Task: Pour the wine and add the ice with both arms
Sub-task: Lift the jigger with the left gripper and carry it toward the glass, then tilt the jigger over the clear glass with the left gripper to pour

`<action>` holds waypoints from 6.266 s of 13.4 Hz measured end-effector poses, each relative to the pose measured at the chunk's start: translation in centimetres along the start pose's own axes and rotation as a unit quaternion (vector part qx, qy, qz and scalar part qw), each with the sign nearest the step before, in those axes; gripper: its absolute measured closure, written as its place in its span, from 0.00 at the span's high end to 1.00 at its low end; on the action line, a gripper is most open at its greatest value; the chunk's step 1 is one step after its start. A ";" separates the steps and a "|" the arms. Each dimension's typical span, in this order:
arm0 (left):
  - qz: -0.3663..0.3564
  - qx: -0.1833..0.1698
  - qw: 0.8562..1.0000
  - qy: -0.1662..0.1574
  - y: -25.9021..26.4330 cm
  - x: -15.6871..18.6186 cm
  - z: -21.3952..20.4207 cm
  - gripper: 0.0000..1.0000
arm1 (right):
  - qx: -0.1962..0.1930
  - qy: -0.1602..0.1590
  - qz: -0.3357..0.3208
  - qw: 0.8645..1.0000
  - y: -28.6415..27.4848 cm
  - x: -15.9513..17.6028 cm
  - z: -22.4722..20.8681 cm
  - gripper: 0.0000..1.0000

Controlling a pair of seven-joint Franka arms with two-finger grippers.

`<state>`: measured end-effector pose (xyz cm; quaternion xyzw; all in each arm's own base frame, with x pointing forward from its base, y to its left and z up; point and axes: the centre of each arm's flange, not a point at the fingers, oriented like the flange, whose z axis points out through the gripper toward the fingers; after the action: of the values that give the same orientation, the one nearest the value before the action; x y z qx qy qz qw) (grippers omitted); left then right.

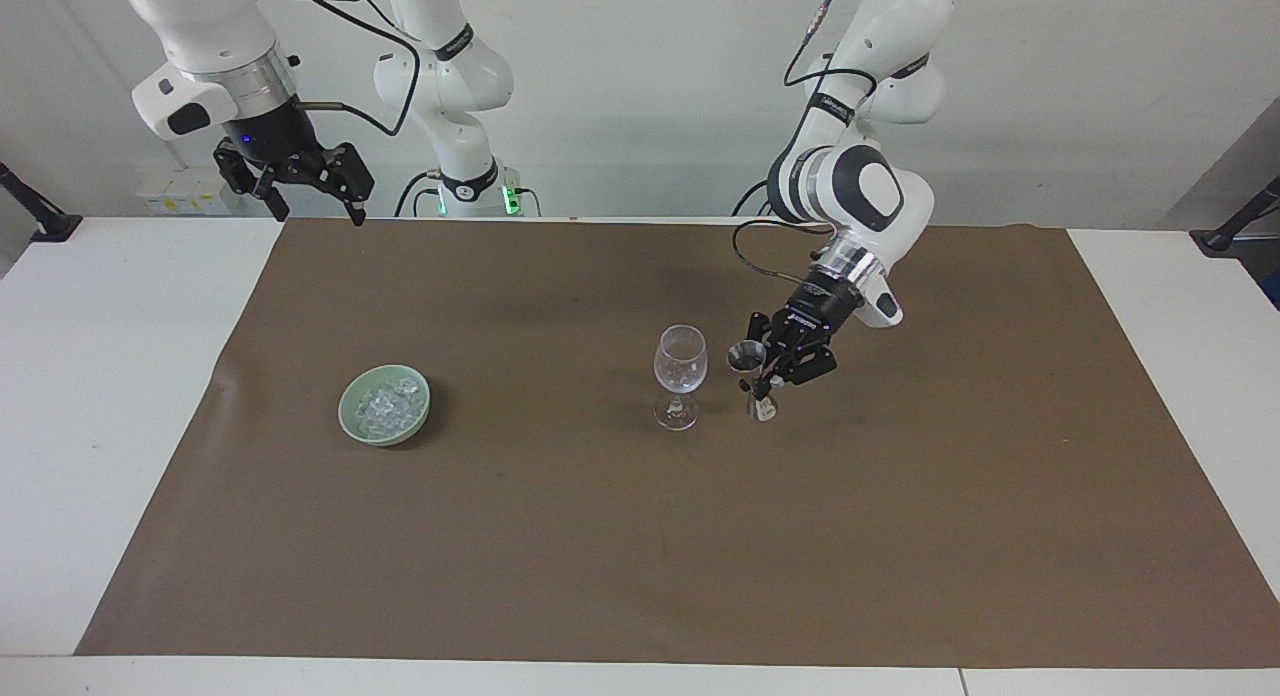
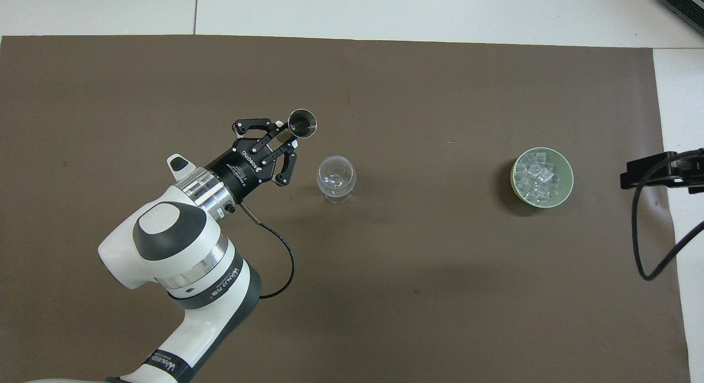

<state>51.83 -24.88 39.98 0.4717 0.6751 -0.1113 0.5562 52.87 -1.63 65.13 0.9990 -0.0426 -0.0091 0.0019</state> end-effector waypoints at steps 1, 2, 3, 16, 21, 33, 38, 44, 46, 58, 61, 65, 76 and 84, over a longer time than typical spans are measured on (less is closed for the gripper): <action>0.009 0.001 1.000 0.002 -0.3 -0.3 0.1 0.21 | 0.000 0.000 0.000 1.000 0.0 0.0 0.0 1.00; 0.019 0.002 1.000 0.004 -0.5 -0.4 0.1 0.21 | 0.000 0.000 0.000 1.000 0.0 0.0 0.0 1.00; 0.028 0.003 1.000 0.006 -0.7 -0.5 0.2 0.21 | 0.000 0.000 0.000 1.000 0.0 0.0 0.0 1.00; 0.113 0.001 0.994 0.011 -0.6 -0.5 0.0 0.21 | 0.000 0.000 0.000 1.000 0.0 0.0 0.0 1.00; 0.141 -0.001 0.990 0.010 -0.3 -0.6 -0.1 0.21 | 0.000 0.000 0.000 1.000 0.0 0.0 0.0 1.00; 0.211 0.009 0.978 0.008 -0.1 -0.6 -0.1 0.21 | 0.000 0.000 0.000 1.000 0.0 0.0 0.0 1.00; 0.235 0.015 0.972 0.009 -0.9 -0.8 0.1 0.21 | 0.000 0.000 0.000 1.000 0.0 0.0 0.0 1.00; 0.268 0.023 0.963 0.015 -1.8 -0.7 0.1 0.21 | 0.000 0.000 0.000 1.000 0.0 0.0 0.0 1.00; 0.277 0.024 0.960 0.019 -2.0 -0.6 0.1 0.21 | 0.000 0.000 0.000 1.000 0.0 0.0 0.0 1.00; 0.315 0.029 0.948 0.024 -2.4 -0.4 0.1 0.21 | 0.000 0.000 0.000 1.000 0.0 0.0 0.0 1.00; 0.325 0.030 0.945 0.027 -2.6 -0.5 0.1 0.21 | 0.000 0.000 0.000 1.000 0.0 0.0 0.0 1.00; 0.334 0.031 0.942 0.027 -2.6 -0.5 0.1 0.21 | 0.000 0.000 0.000 1.000 0.0 0.0 0.0 1.00; 0.368 0.031 0.929 0.027 -2.6 -0.5 0.0 0.21 | 0.000 0.000 0.000 1.000 0.0 0.0 0.0 1.00; 0.389 0.028 0.920 0.033 -2.4 -0.8 -0.2 0.21 | 0.000 0.000 0.000 1.000 0.0 0.0 0.0 1.00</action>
<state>49.82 -26.40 39.90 0.7163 0.4528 0.1110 0.5192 52.87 -1.63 65.13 0.9990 -0.0426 -0.0091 0.0019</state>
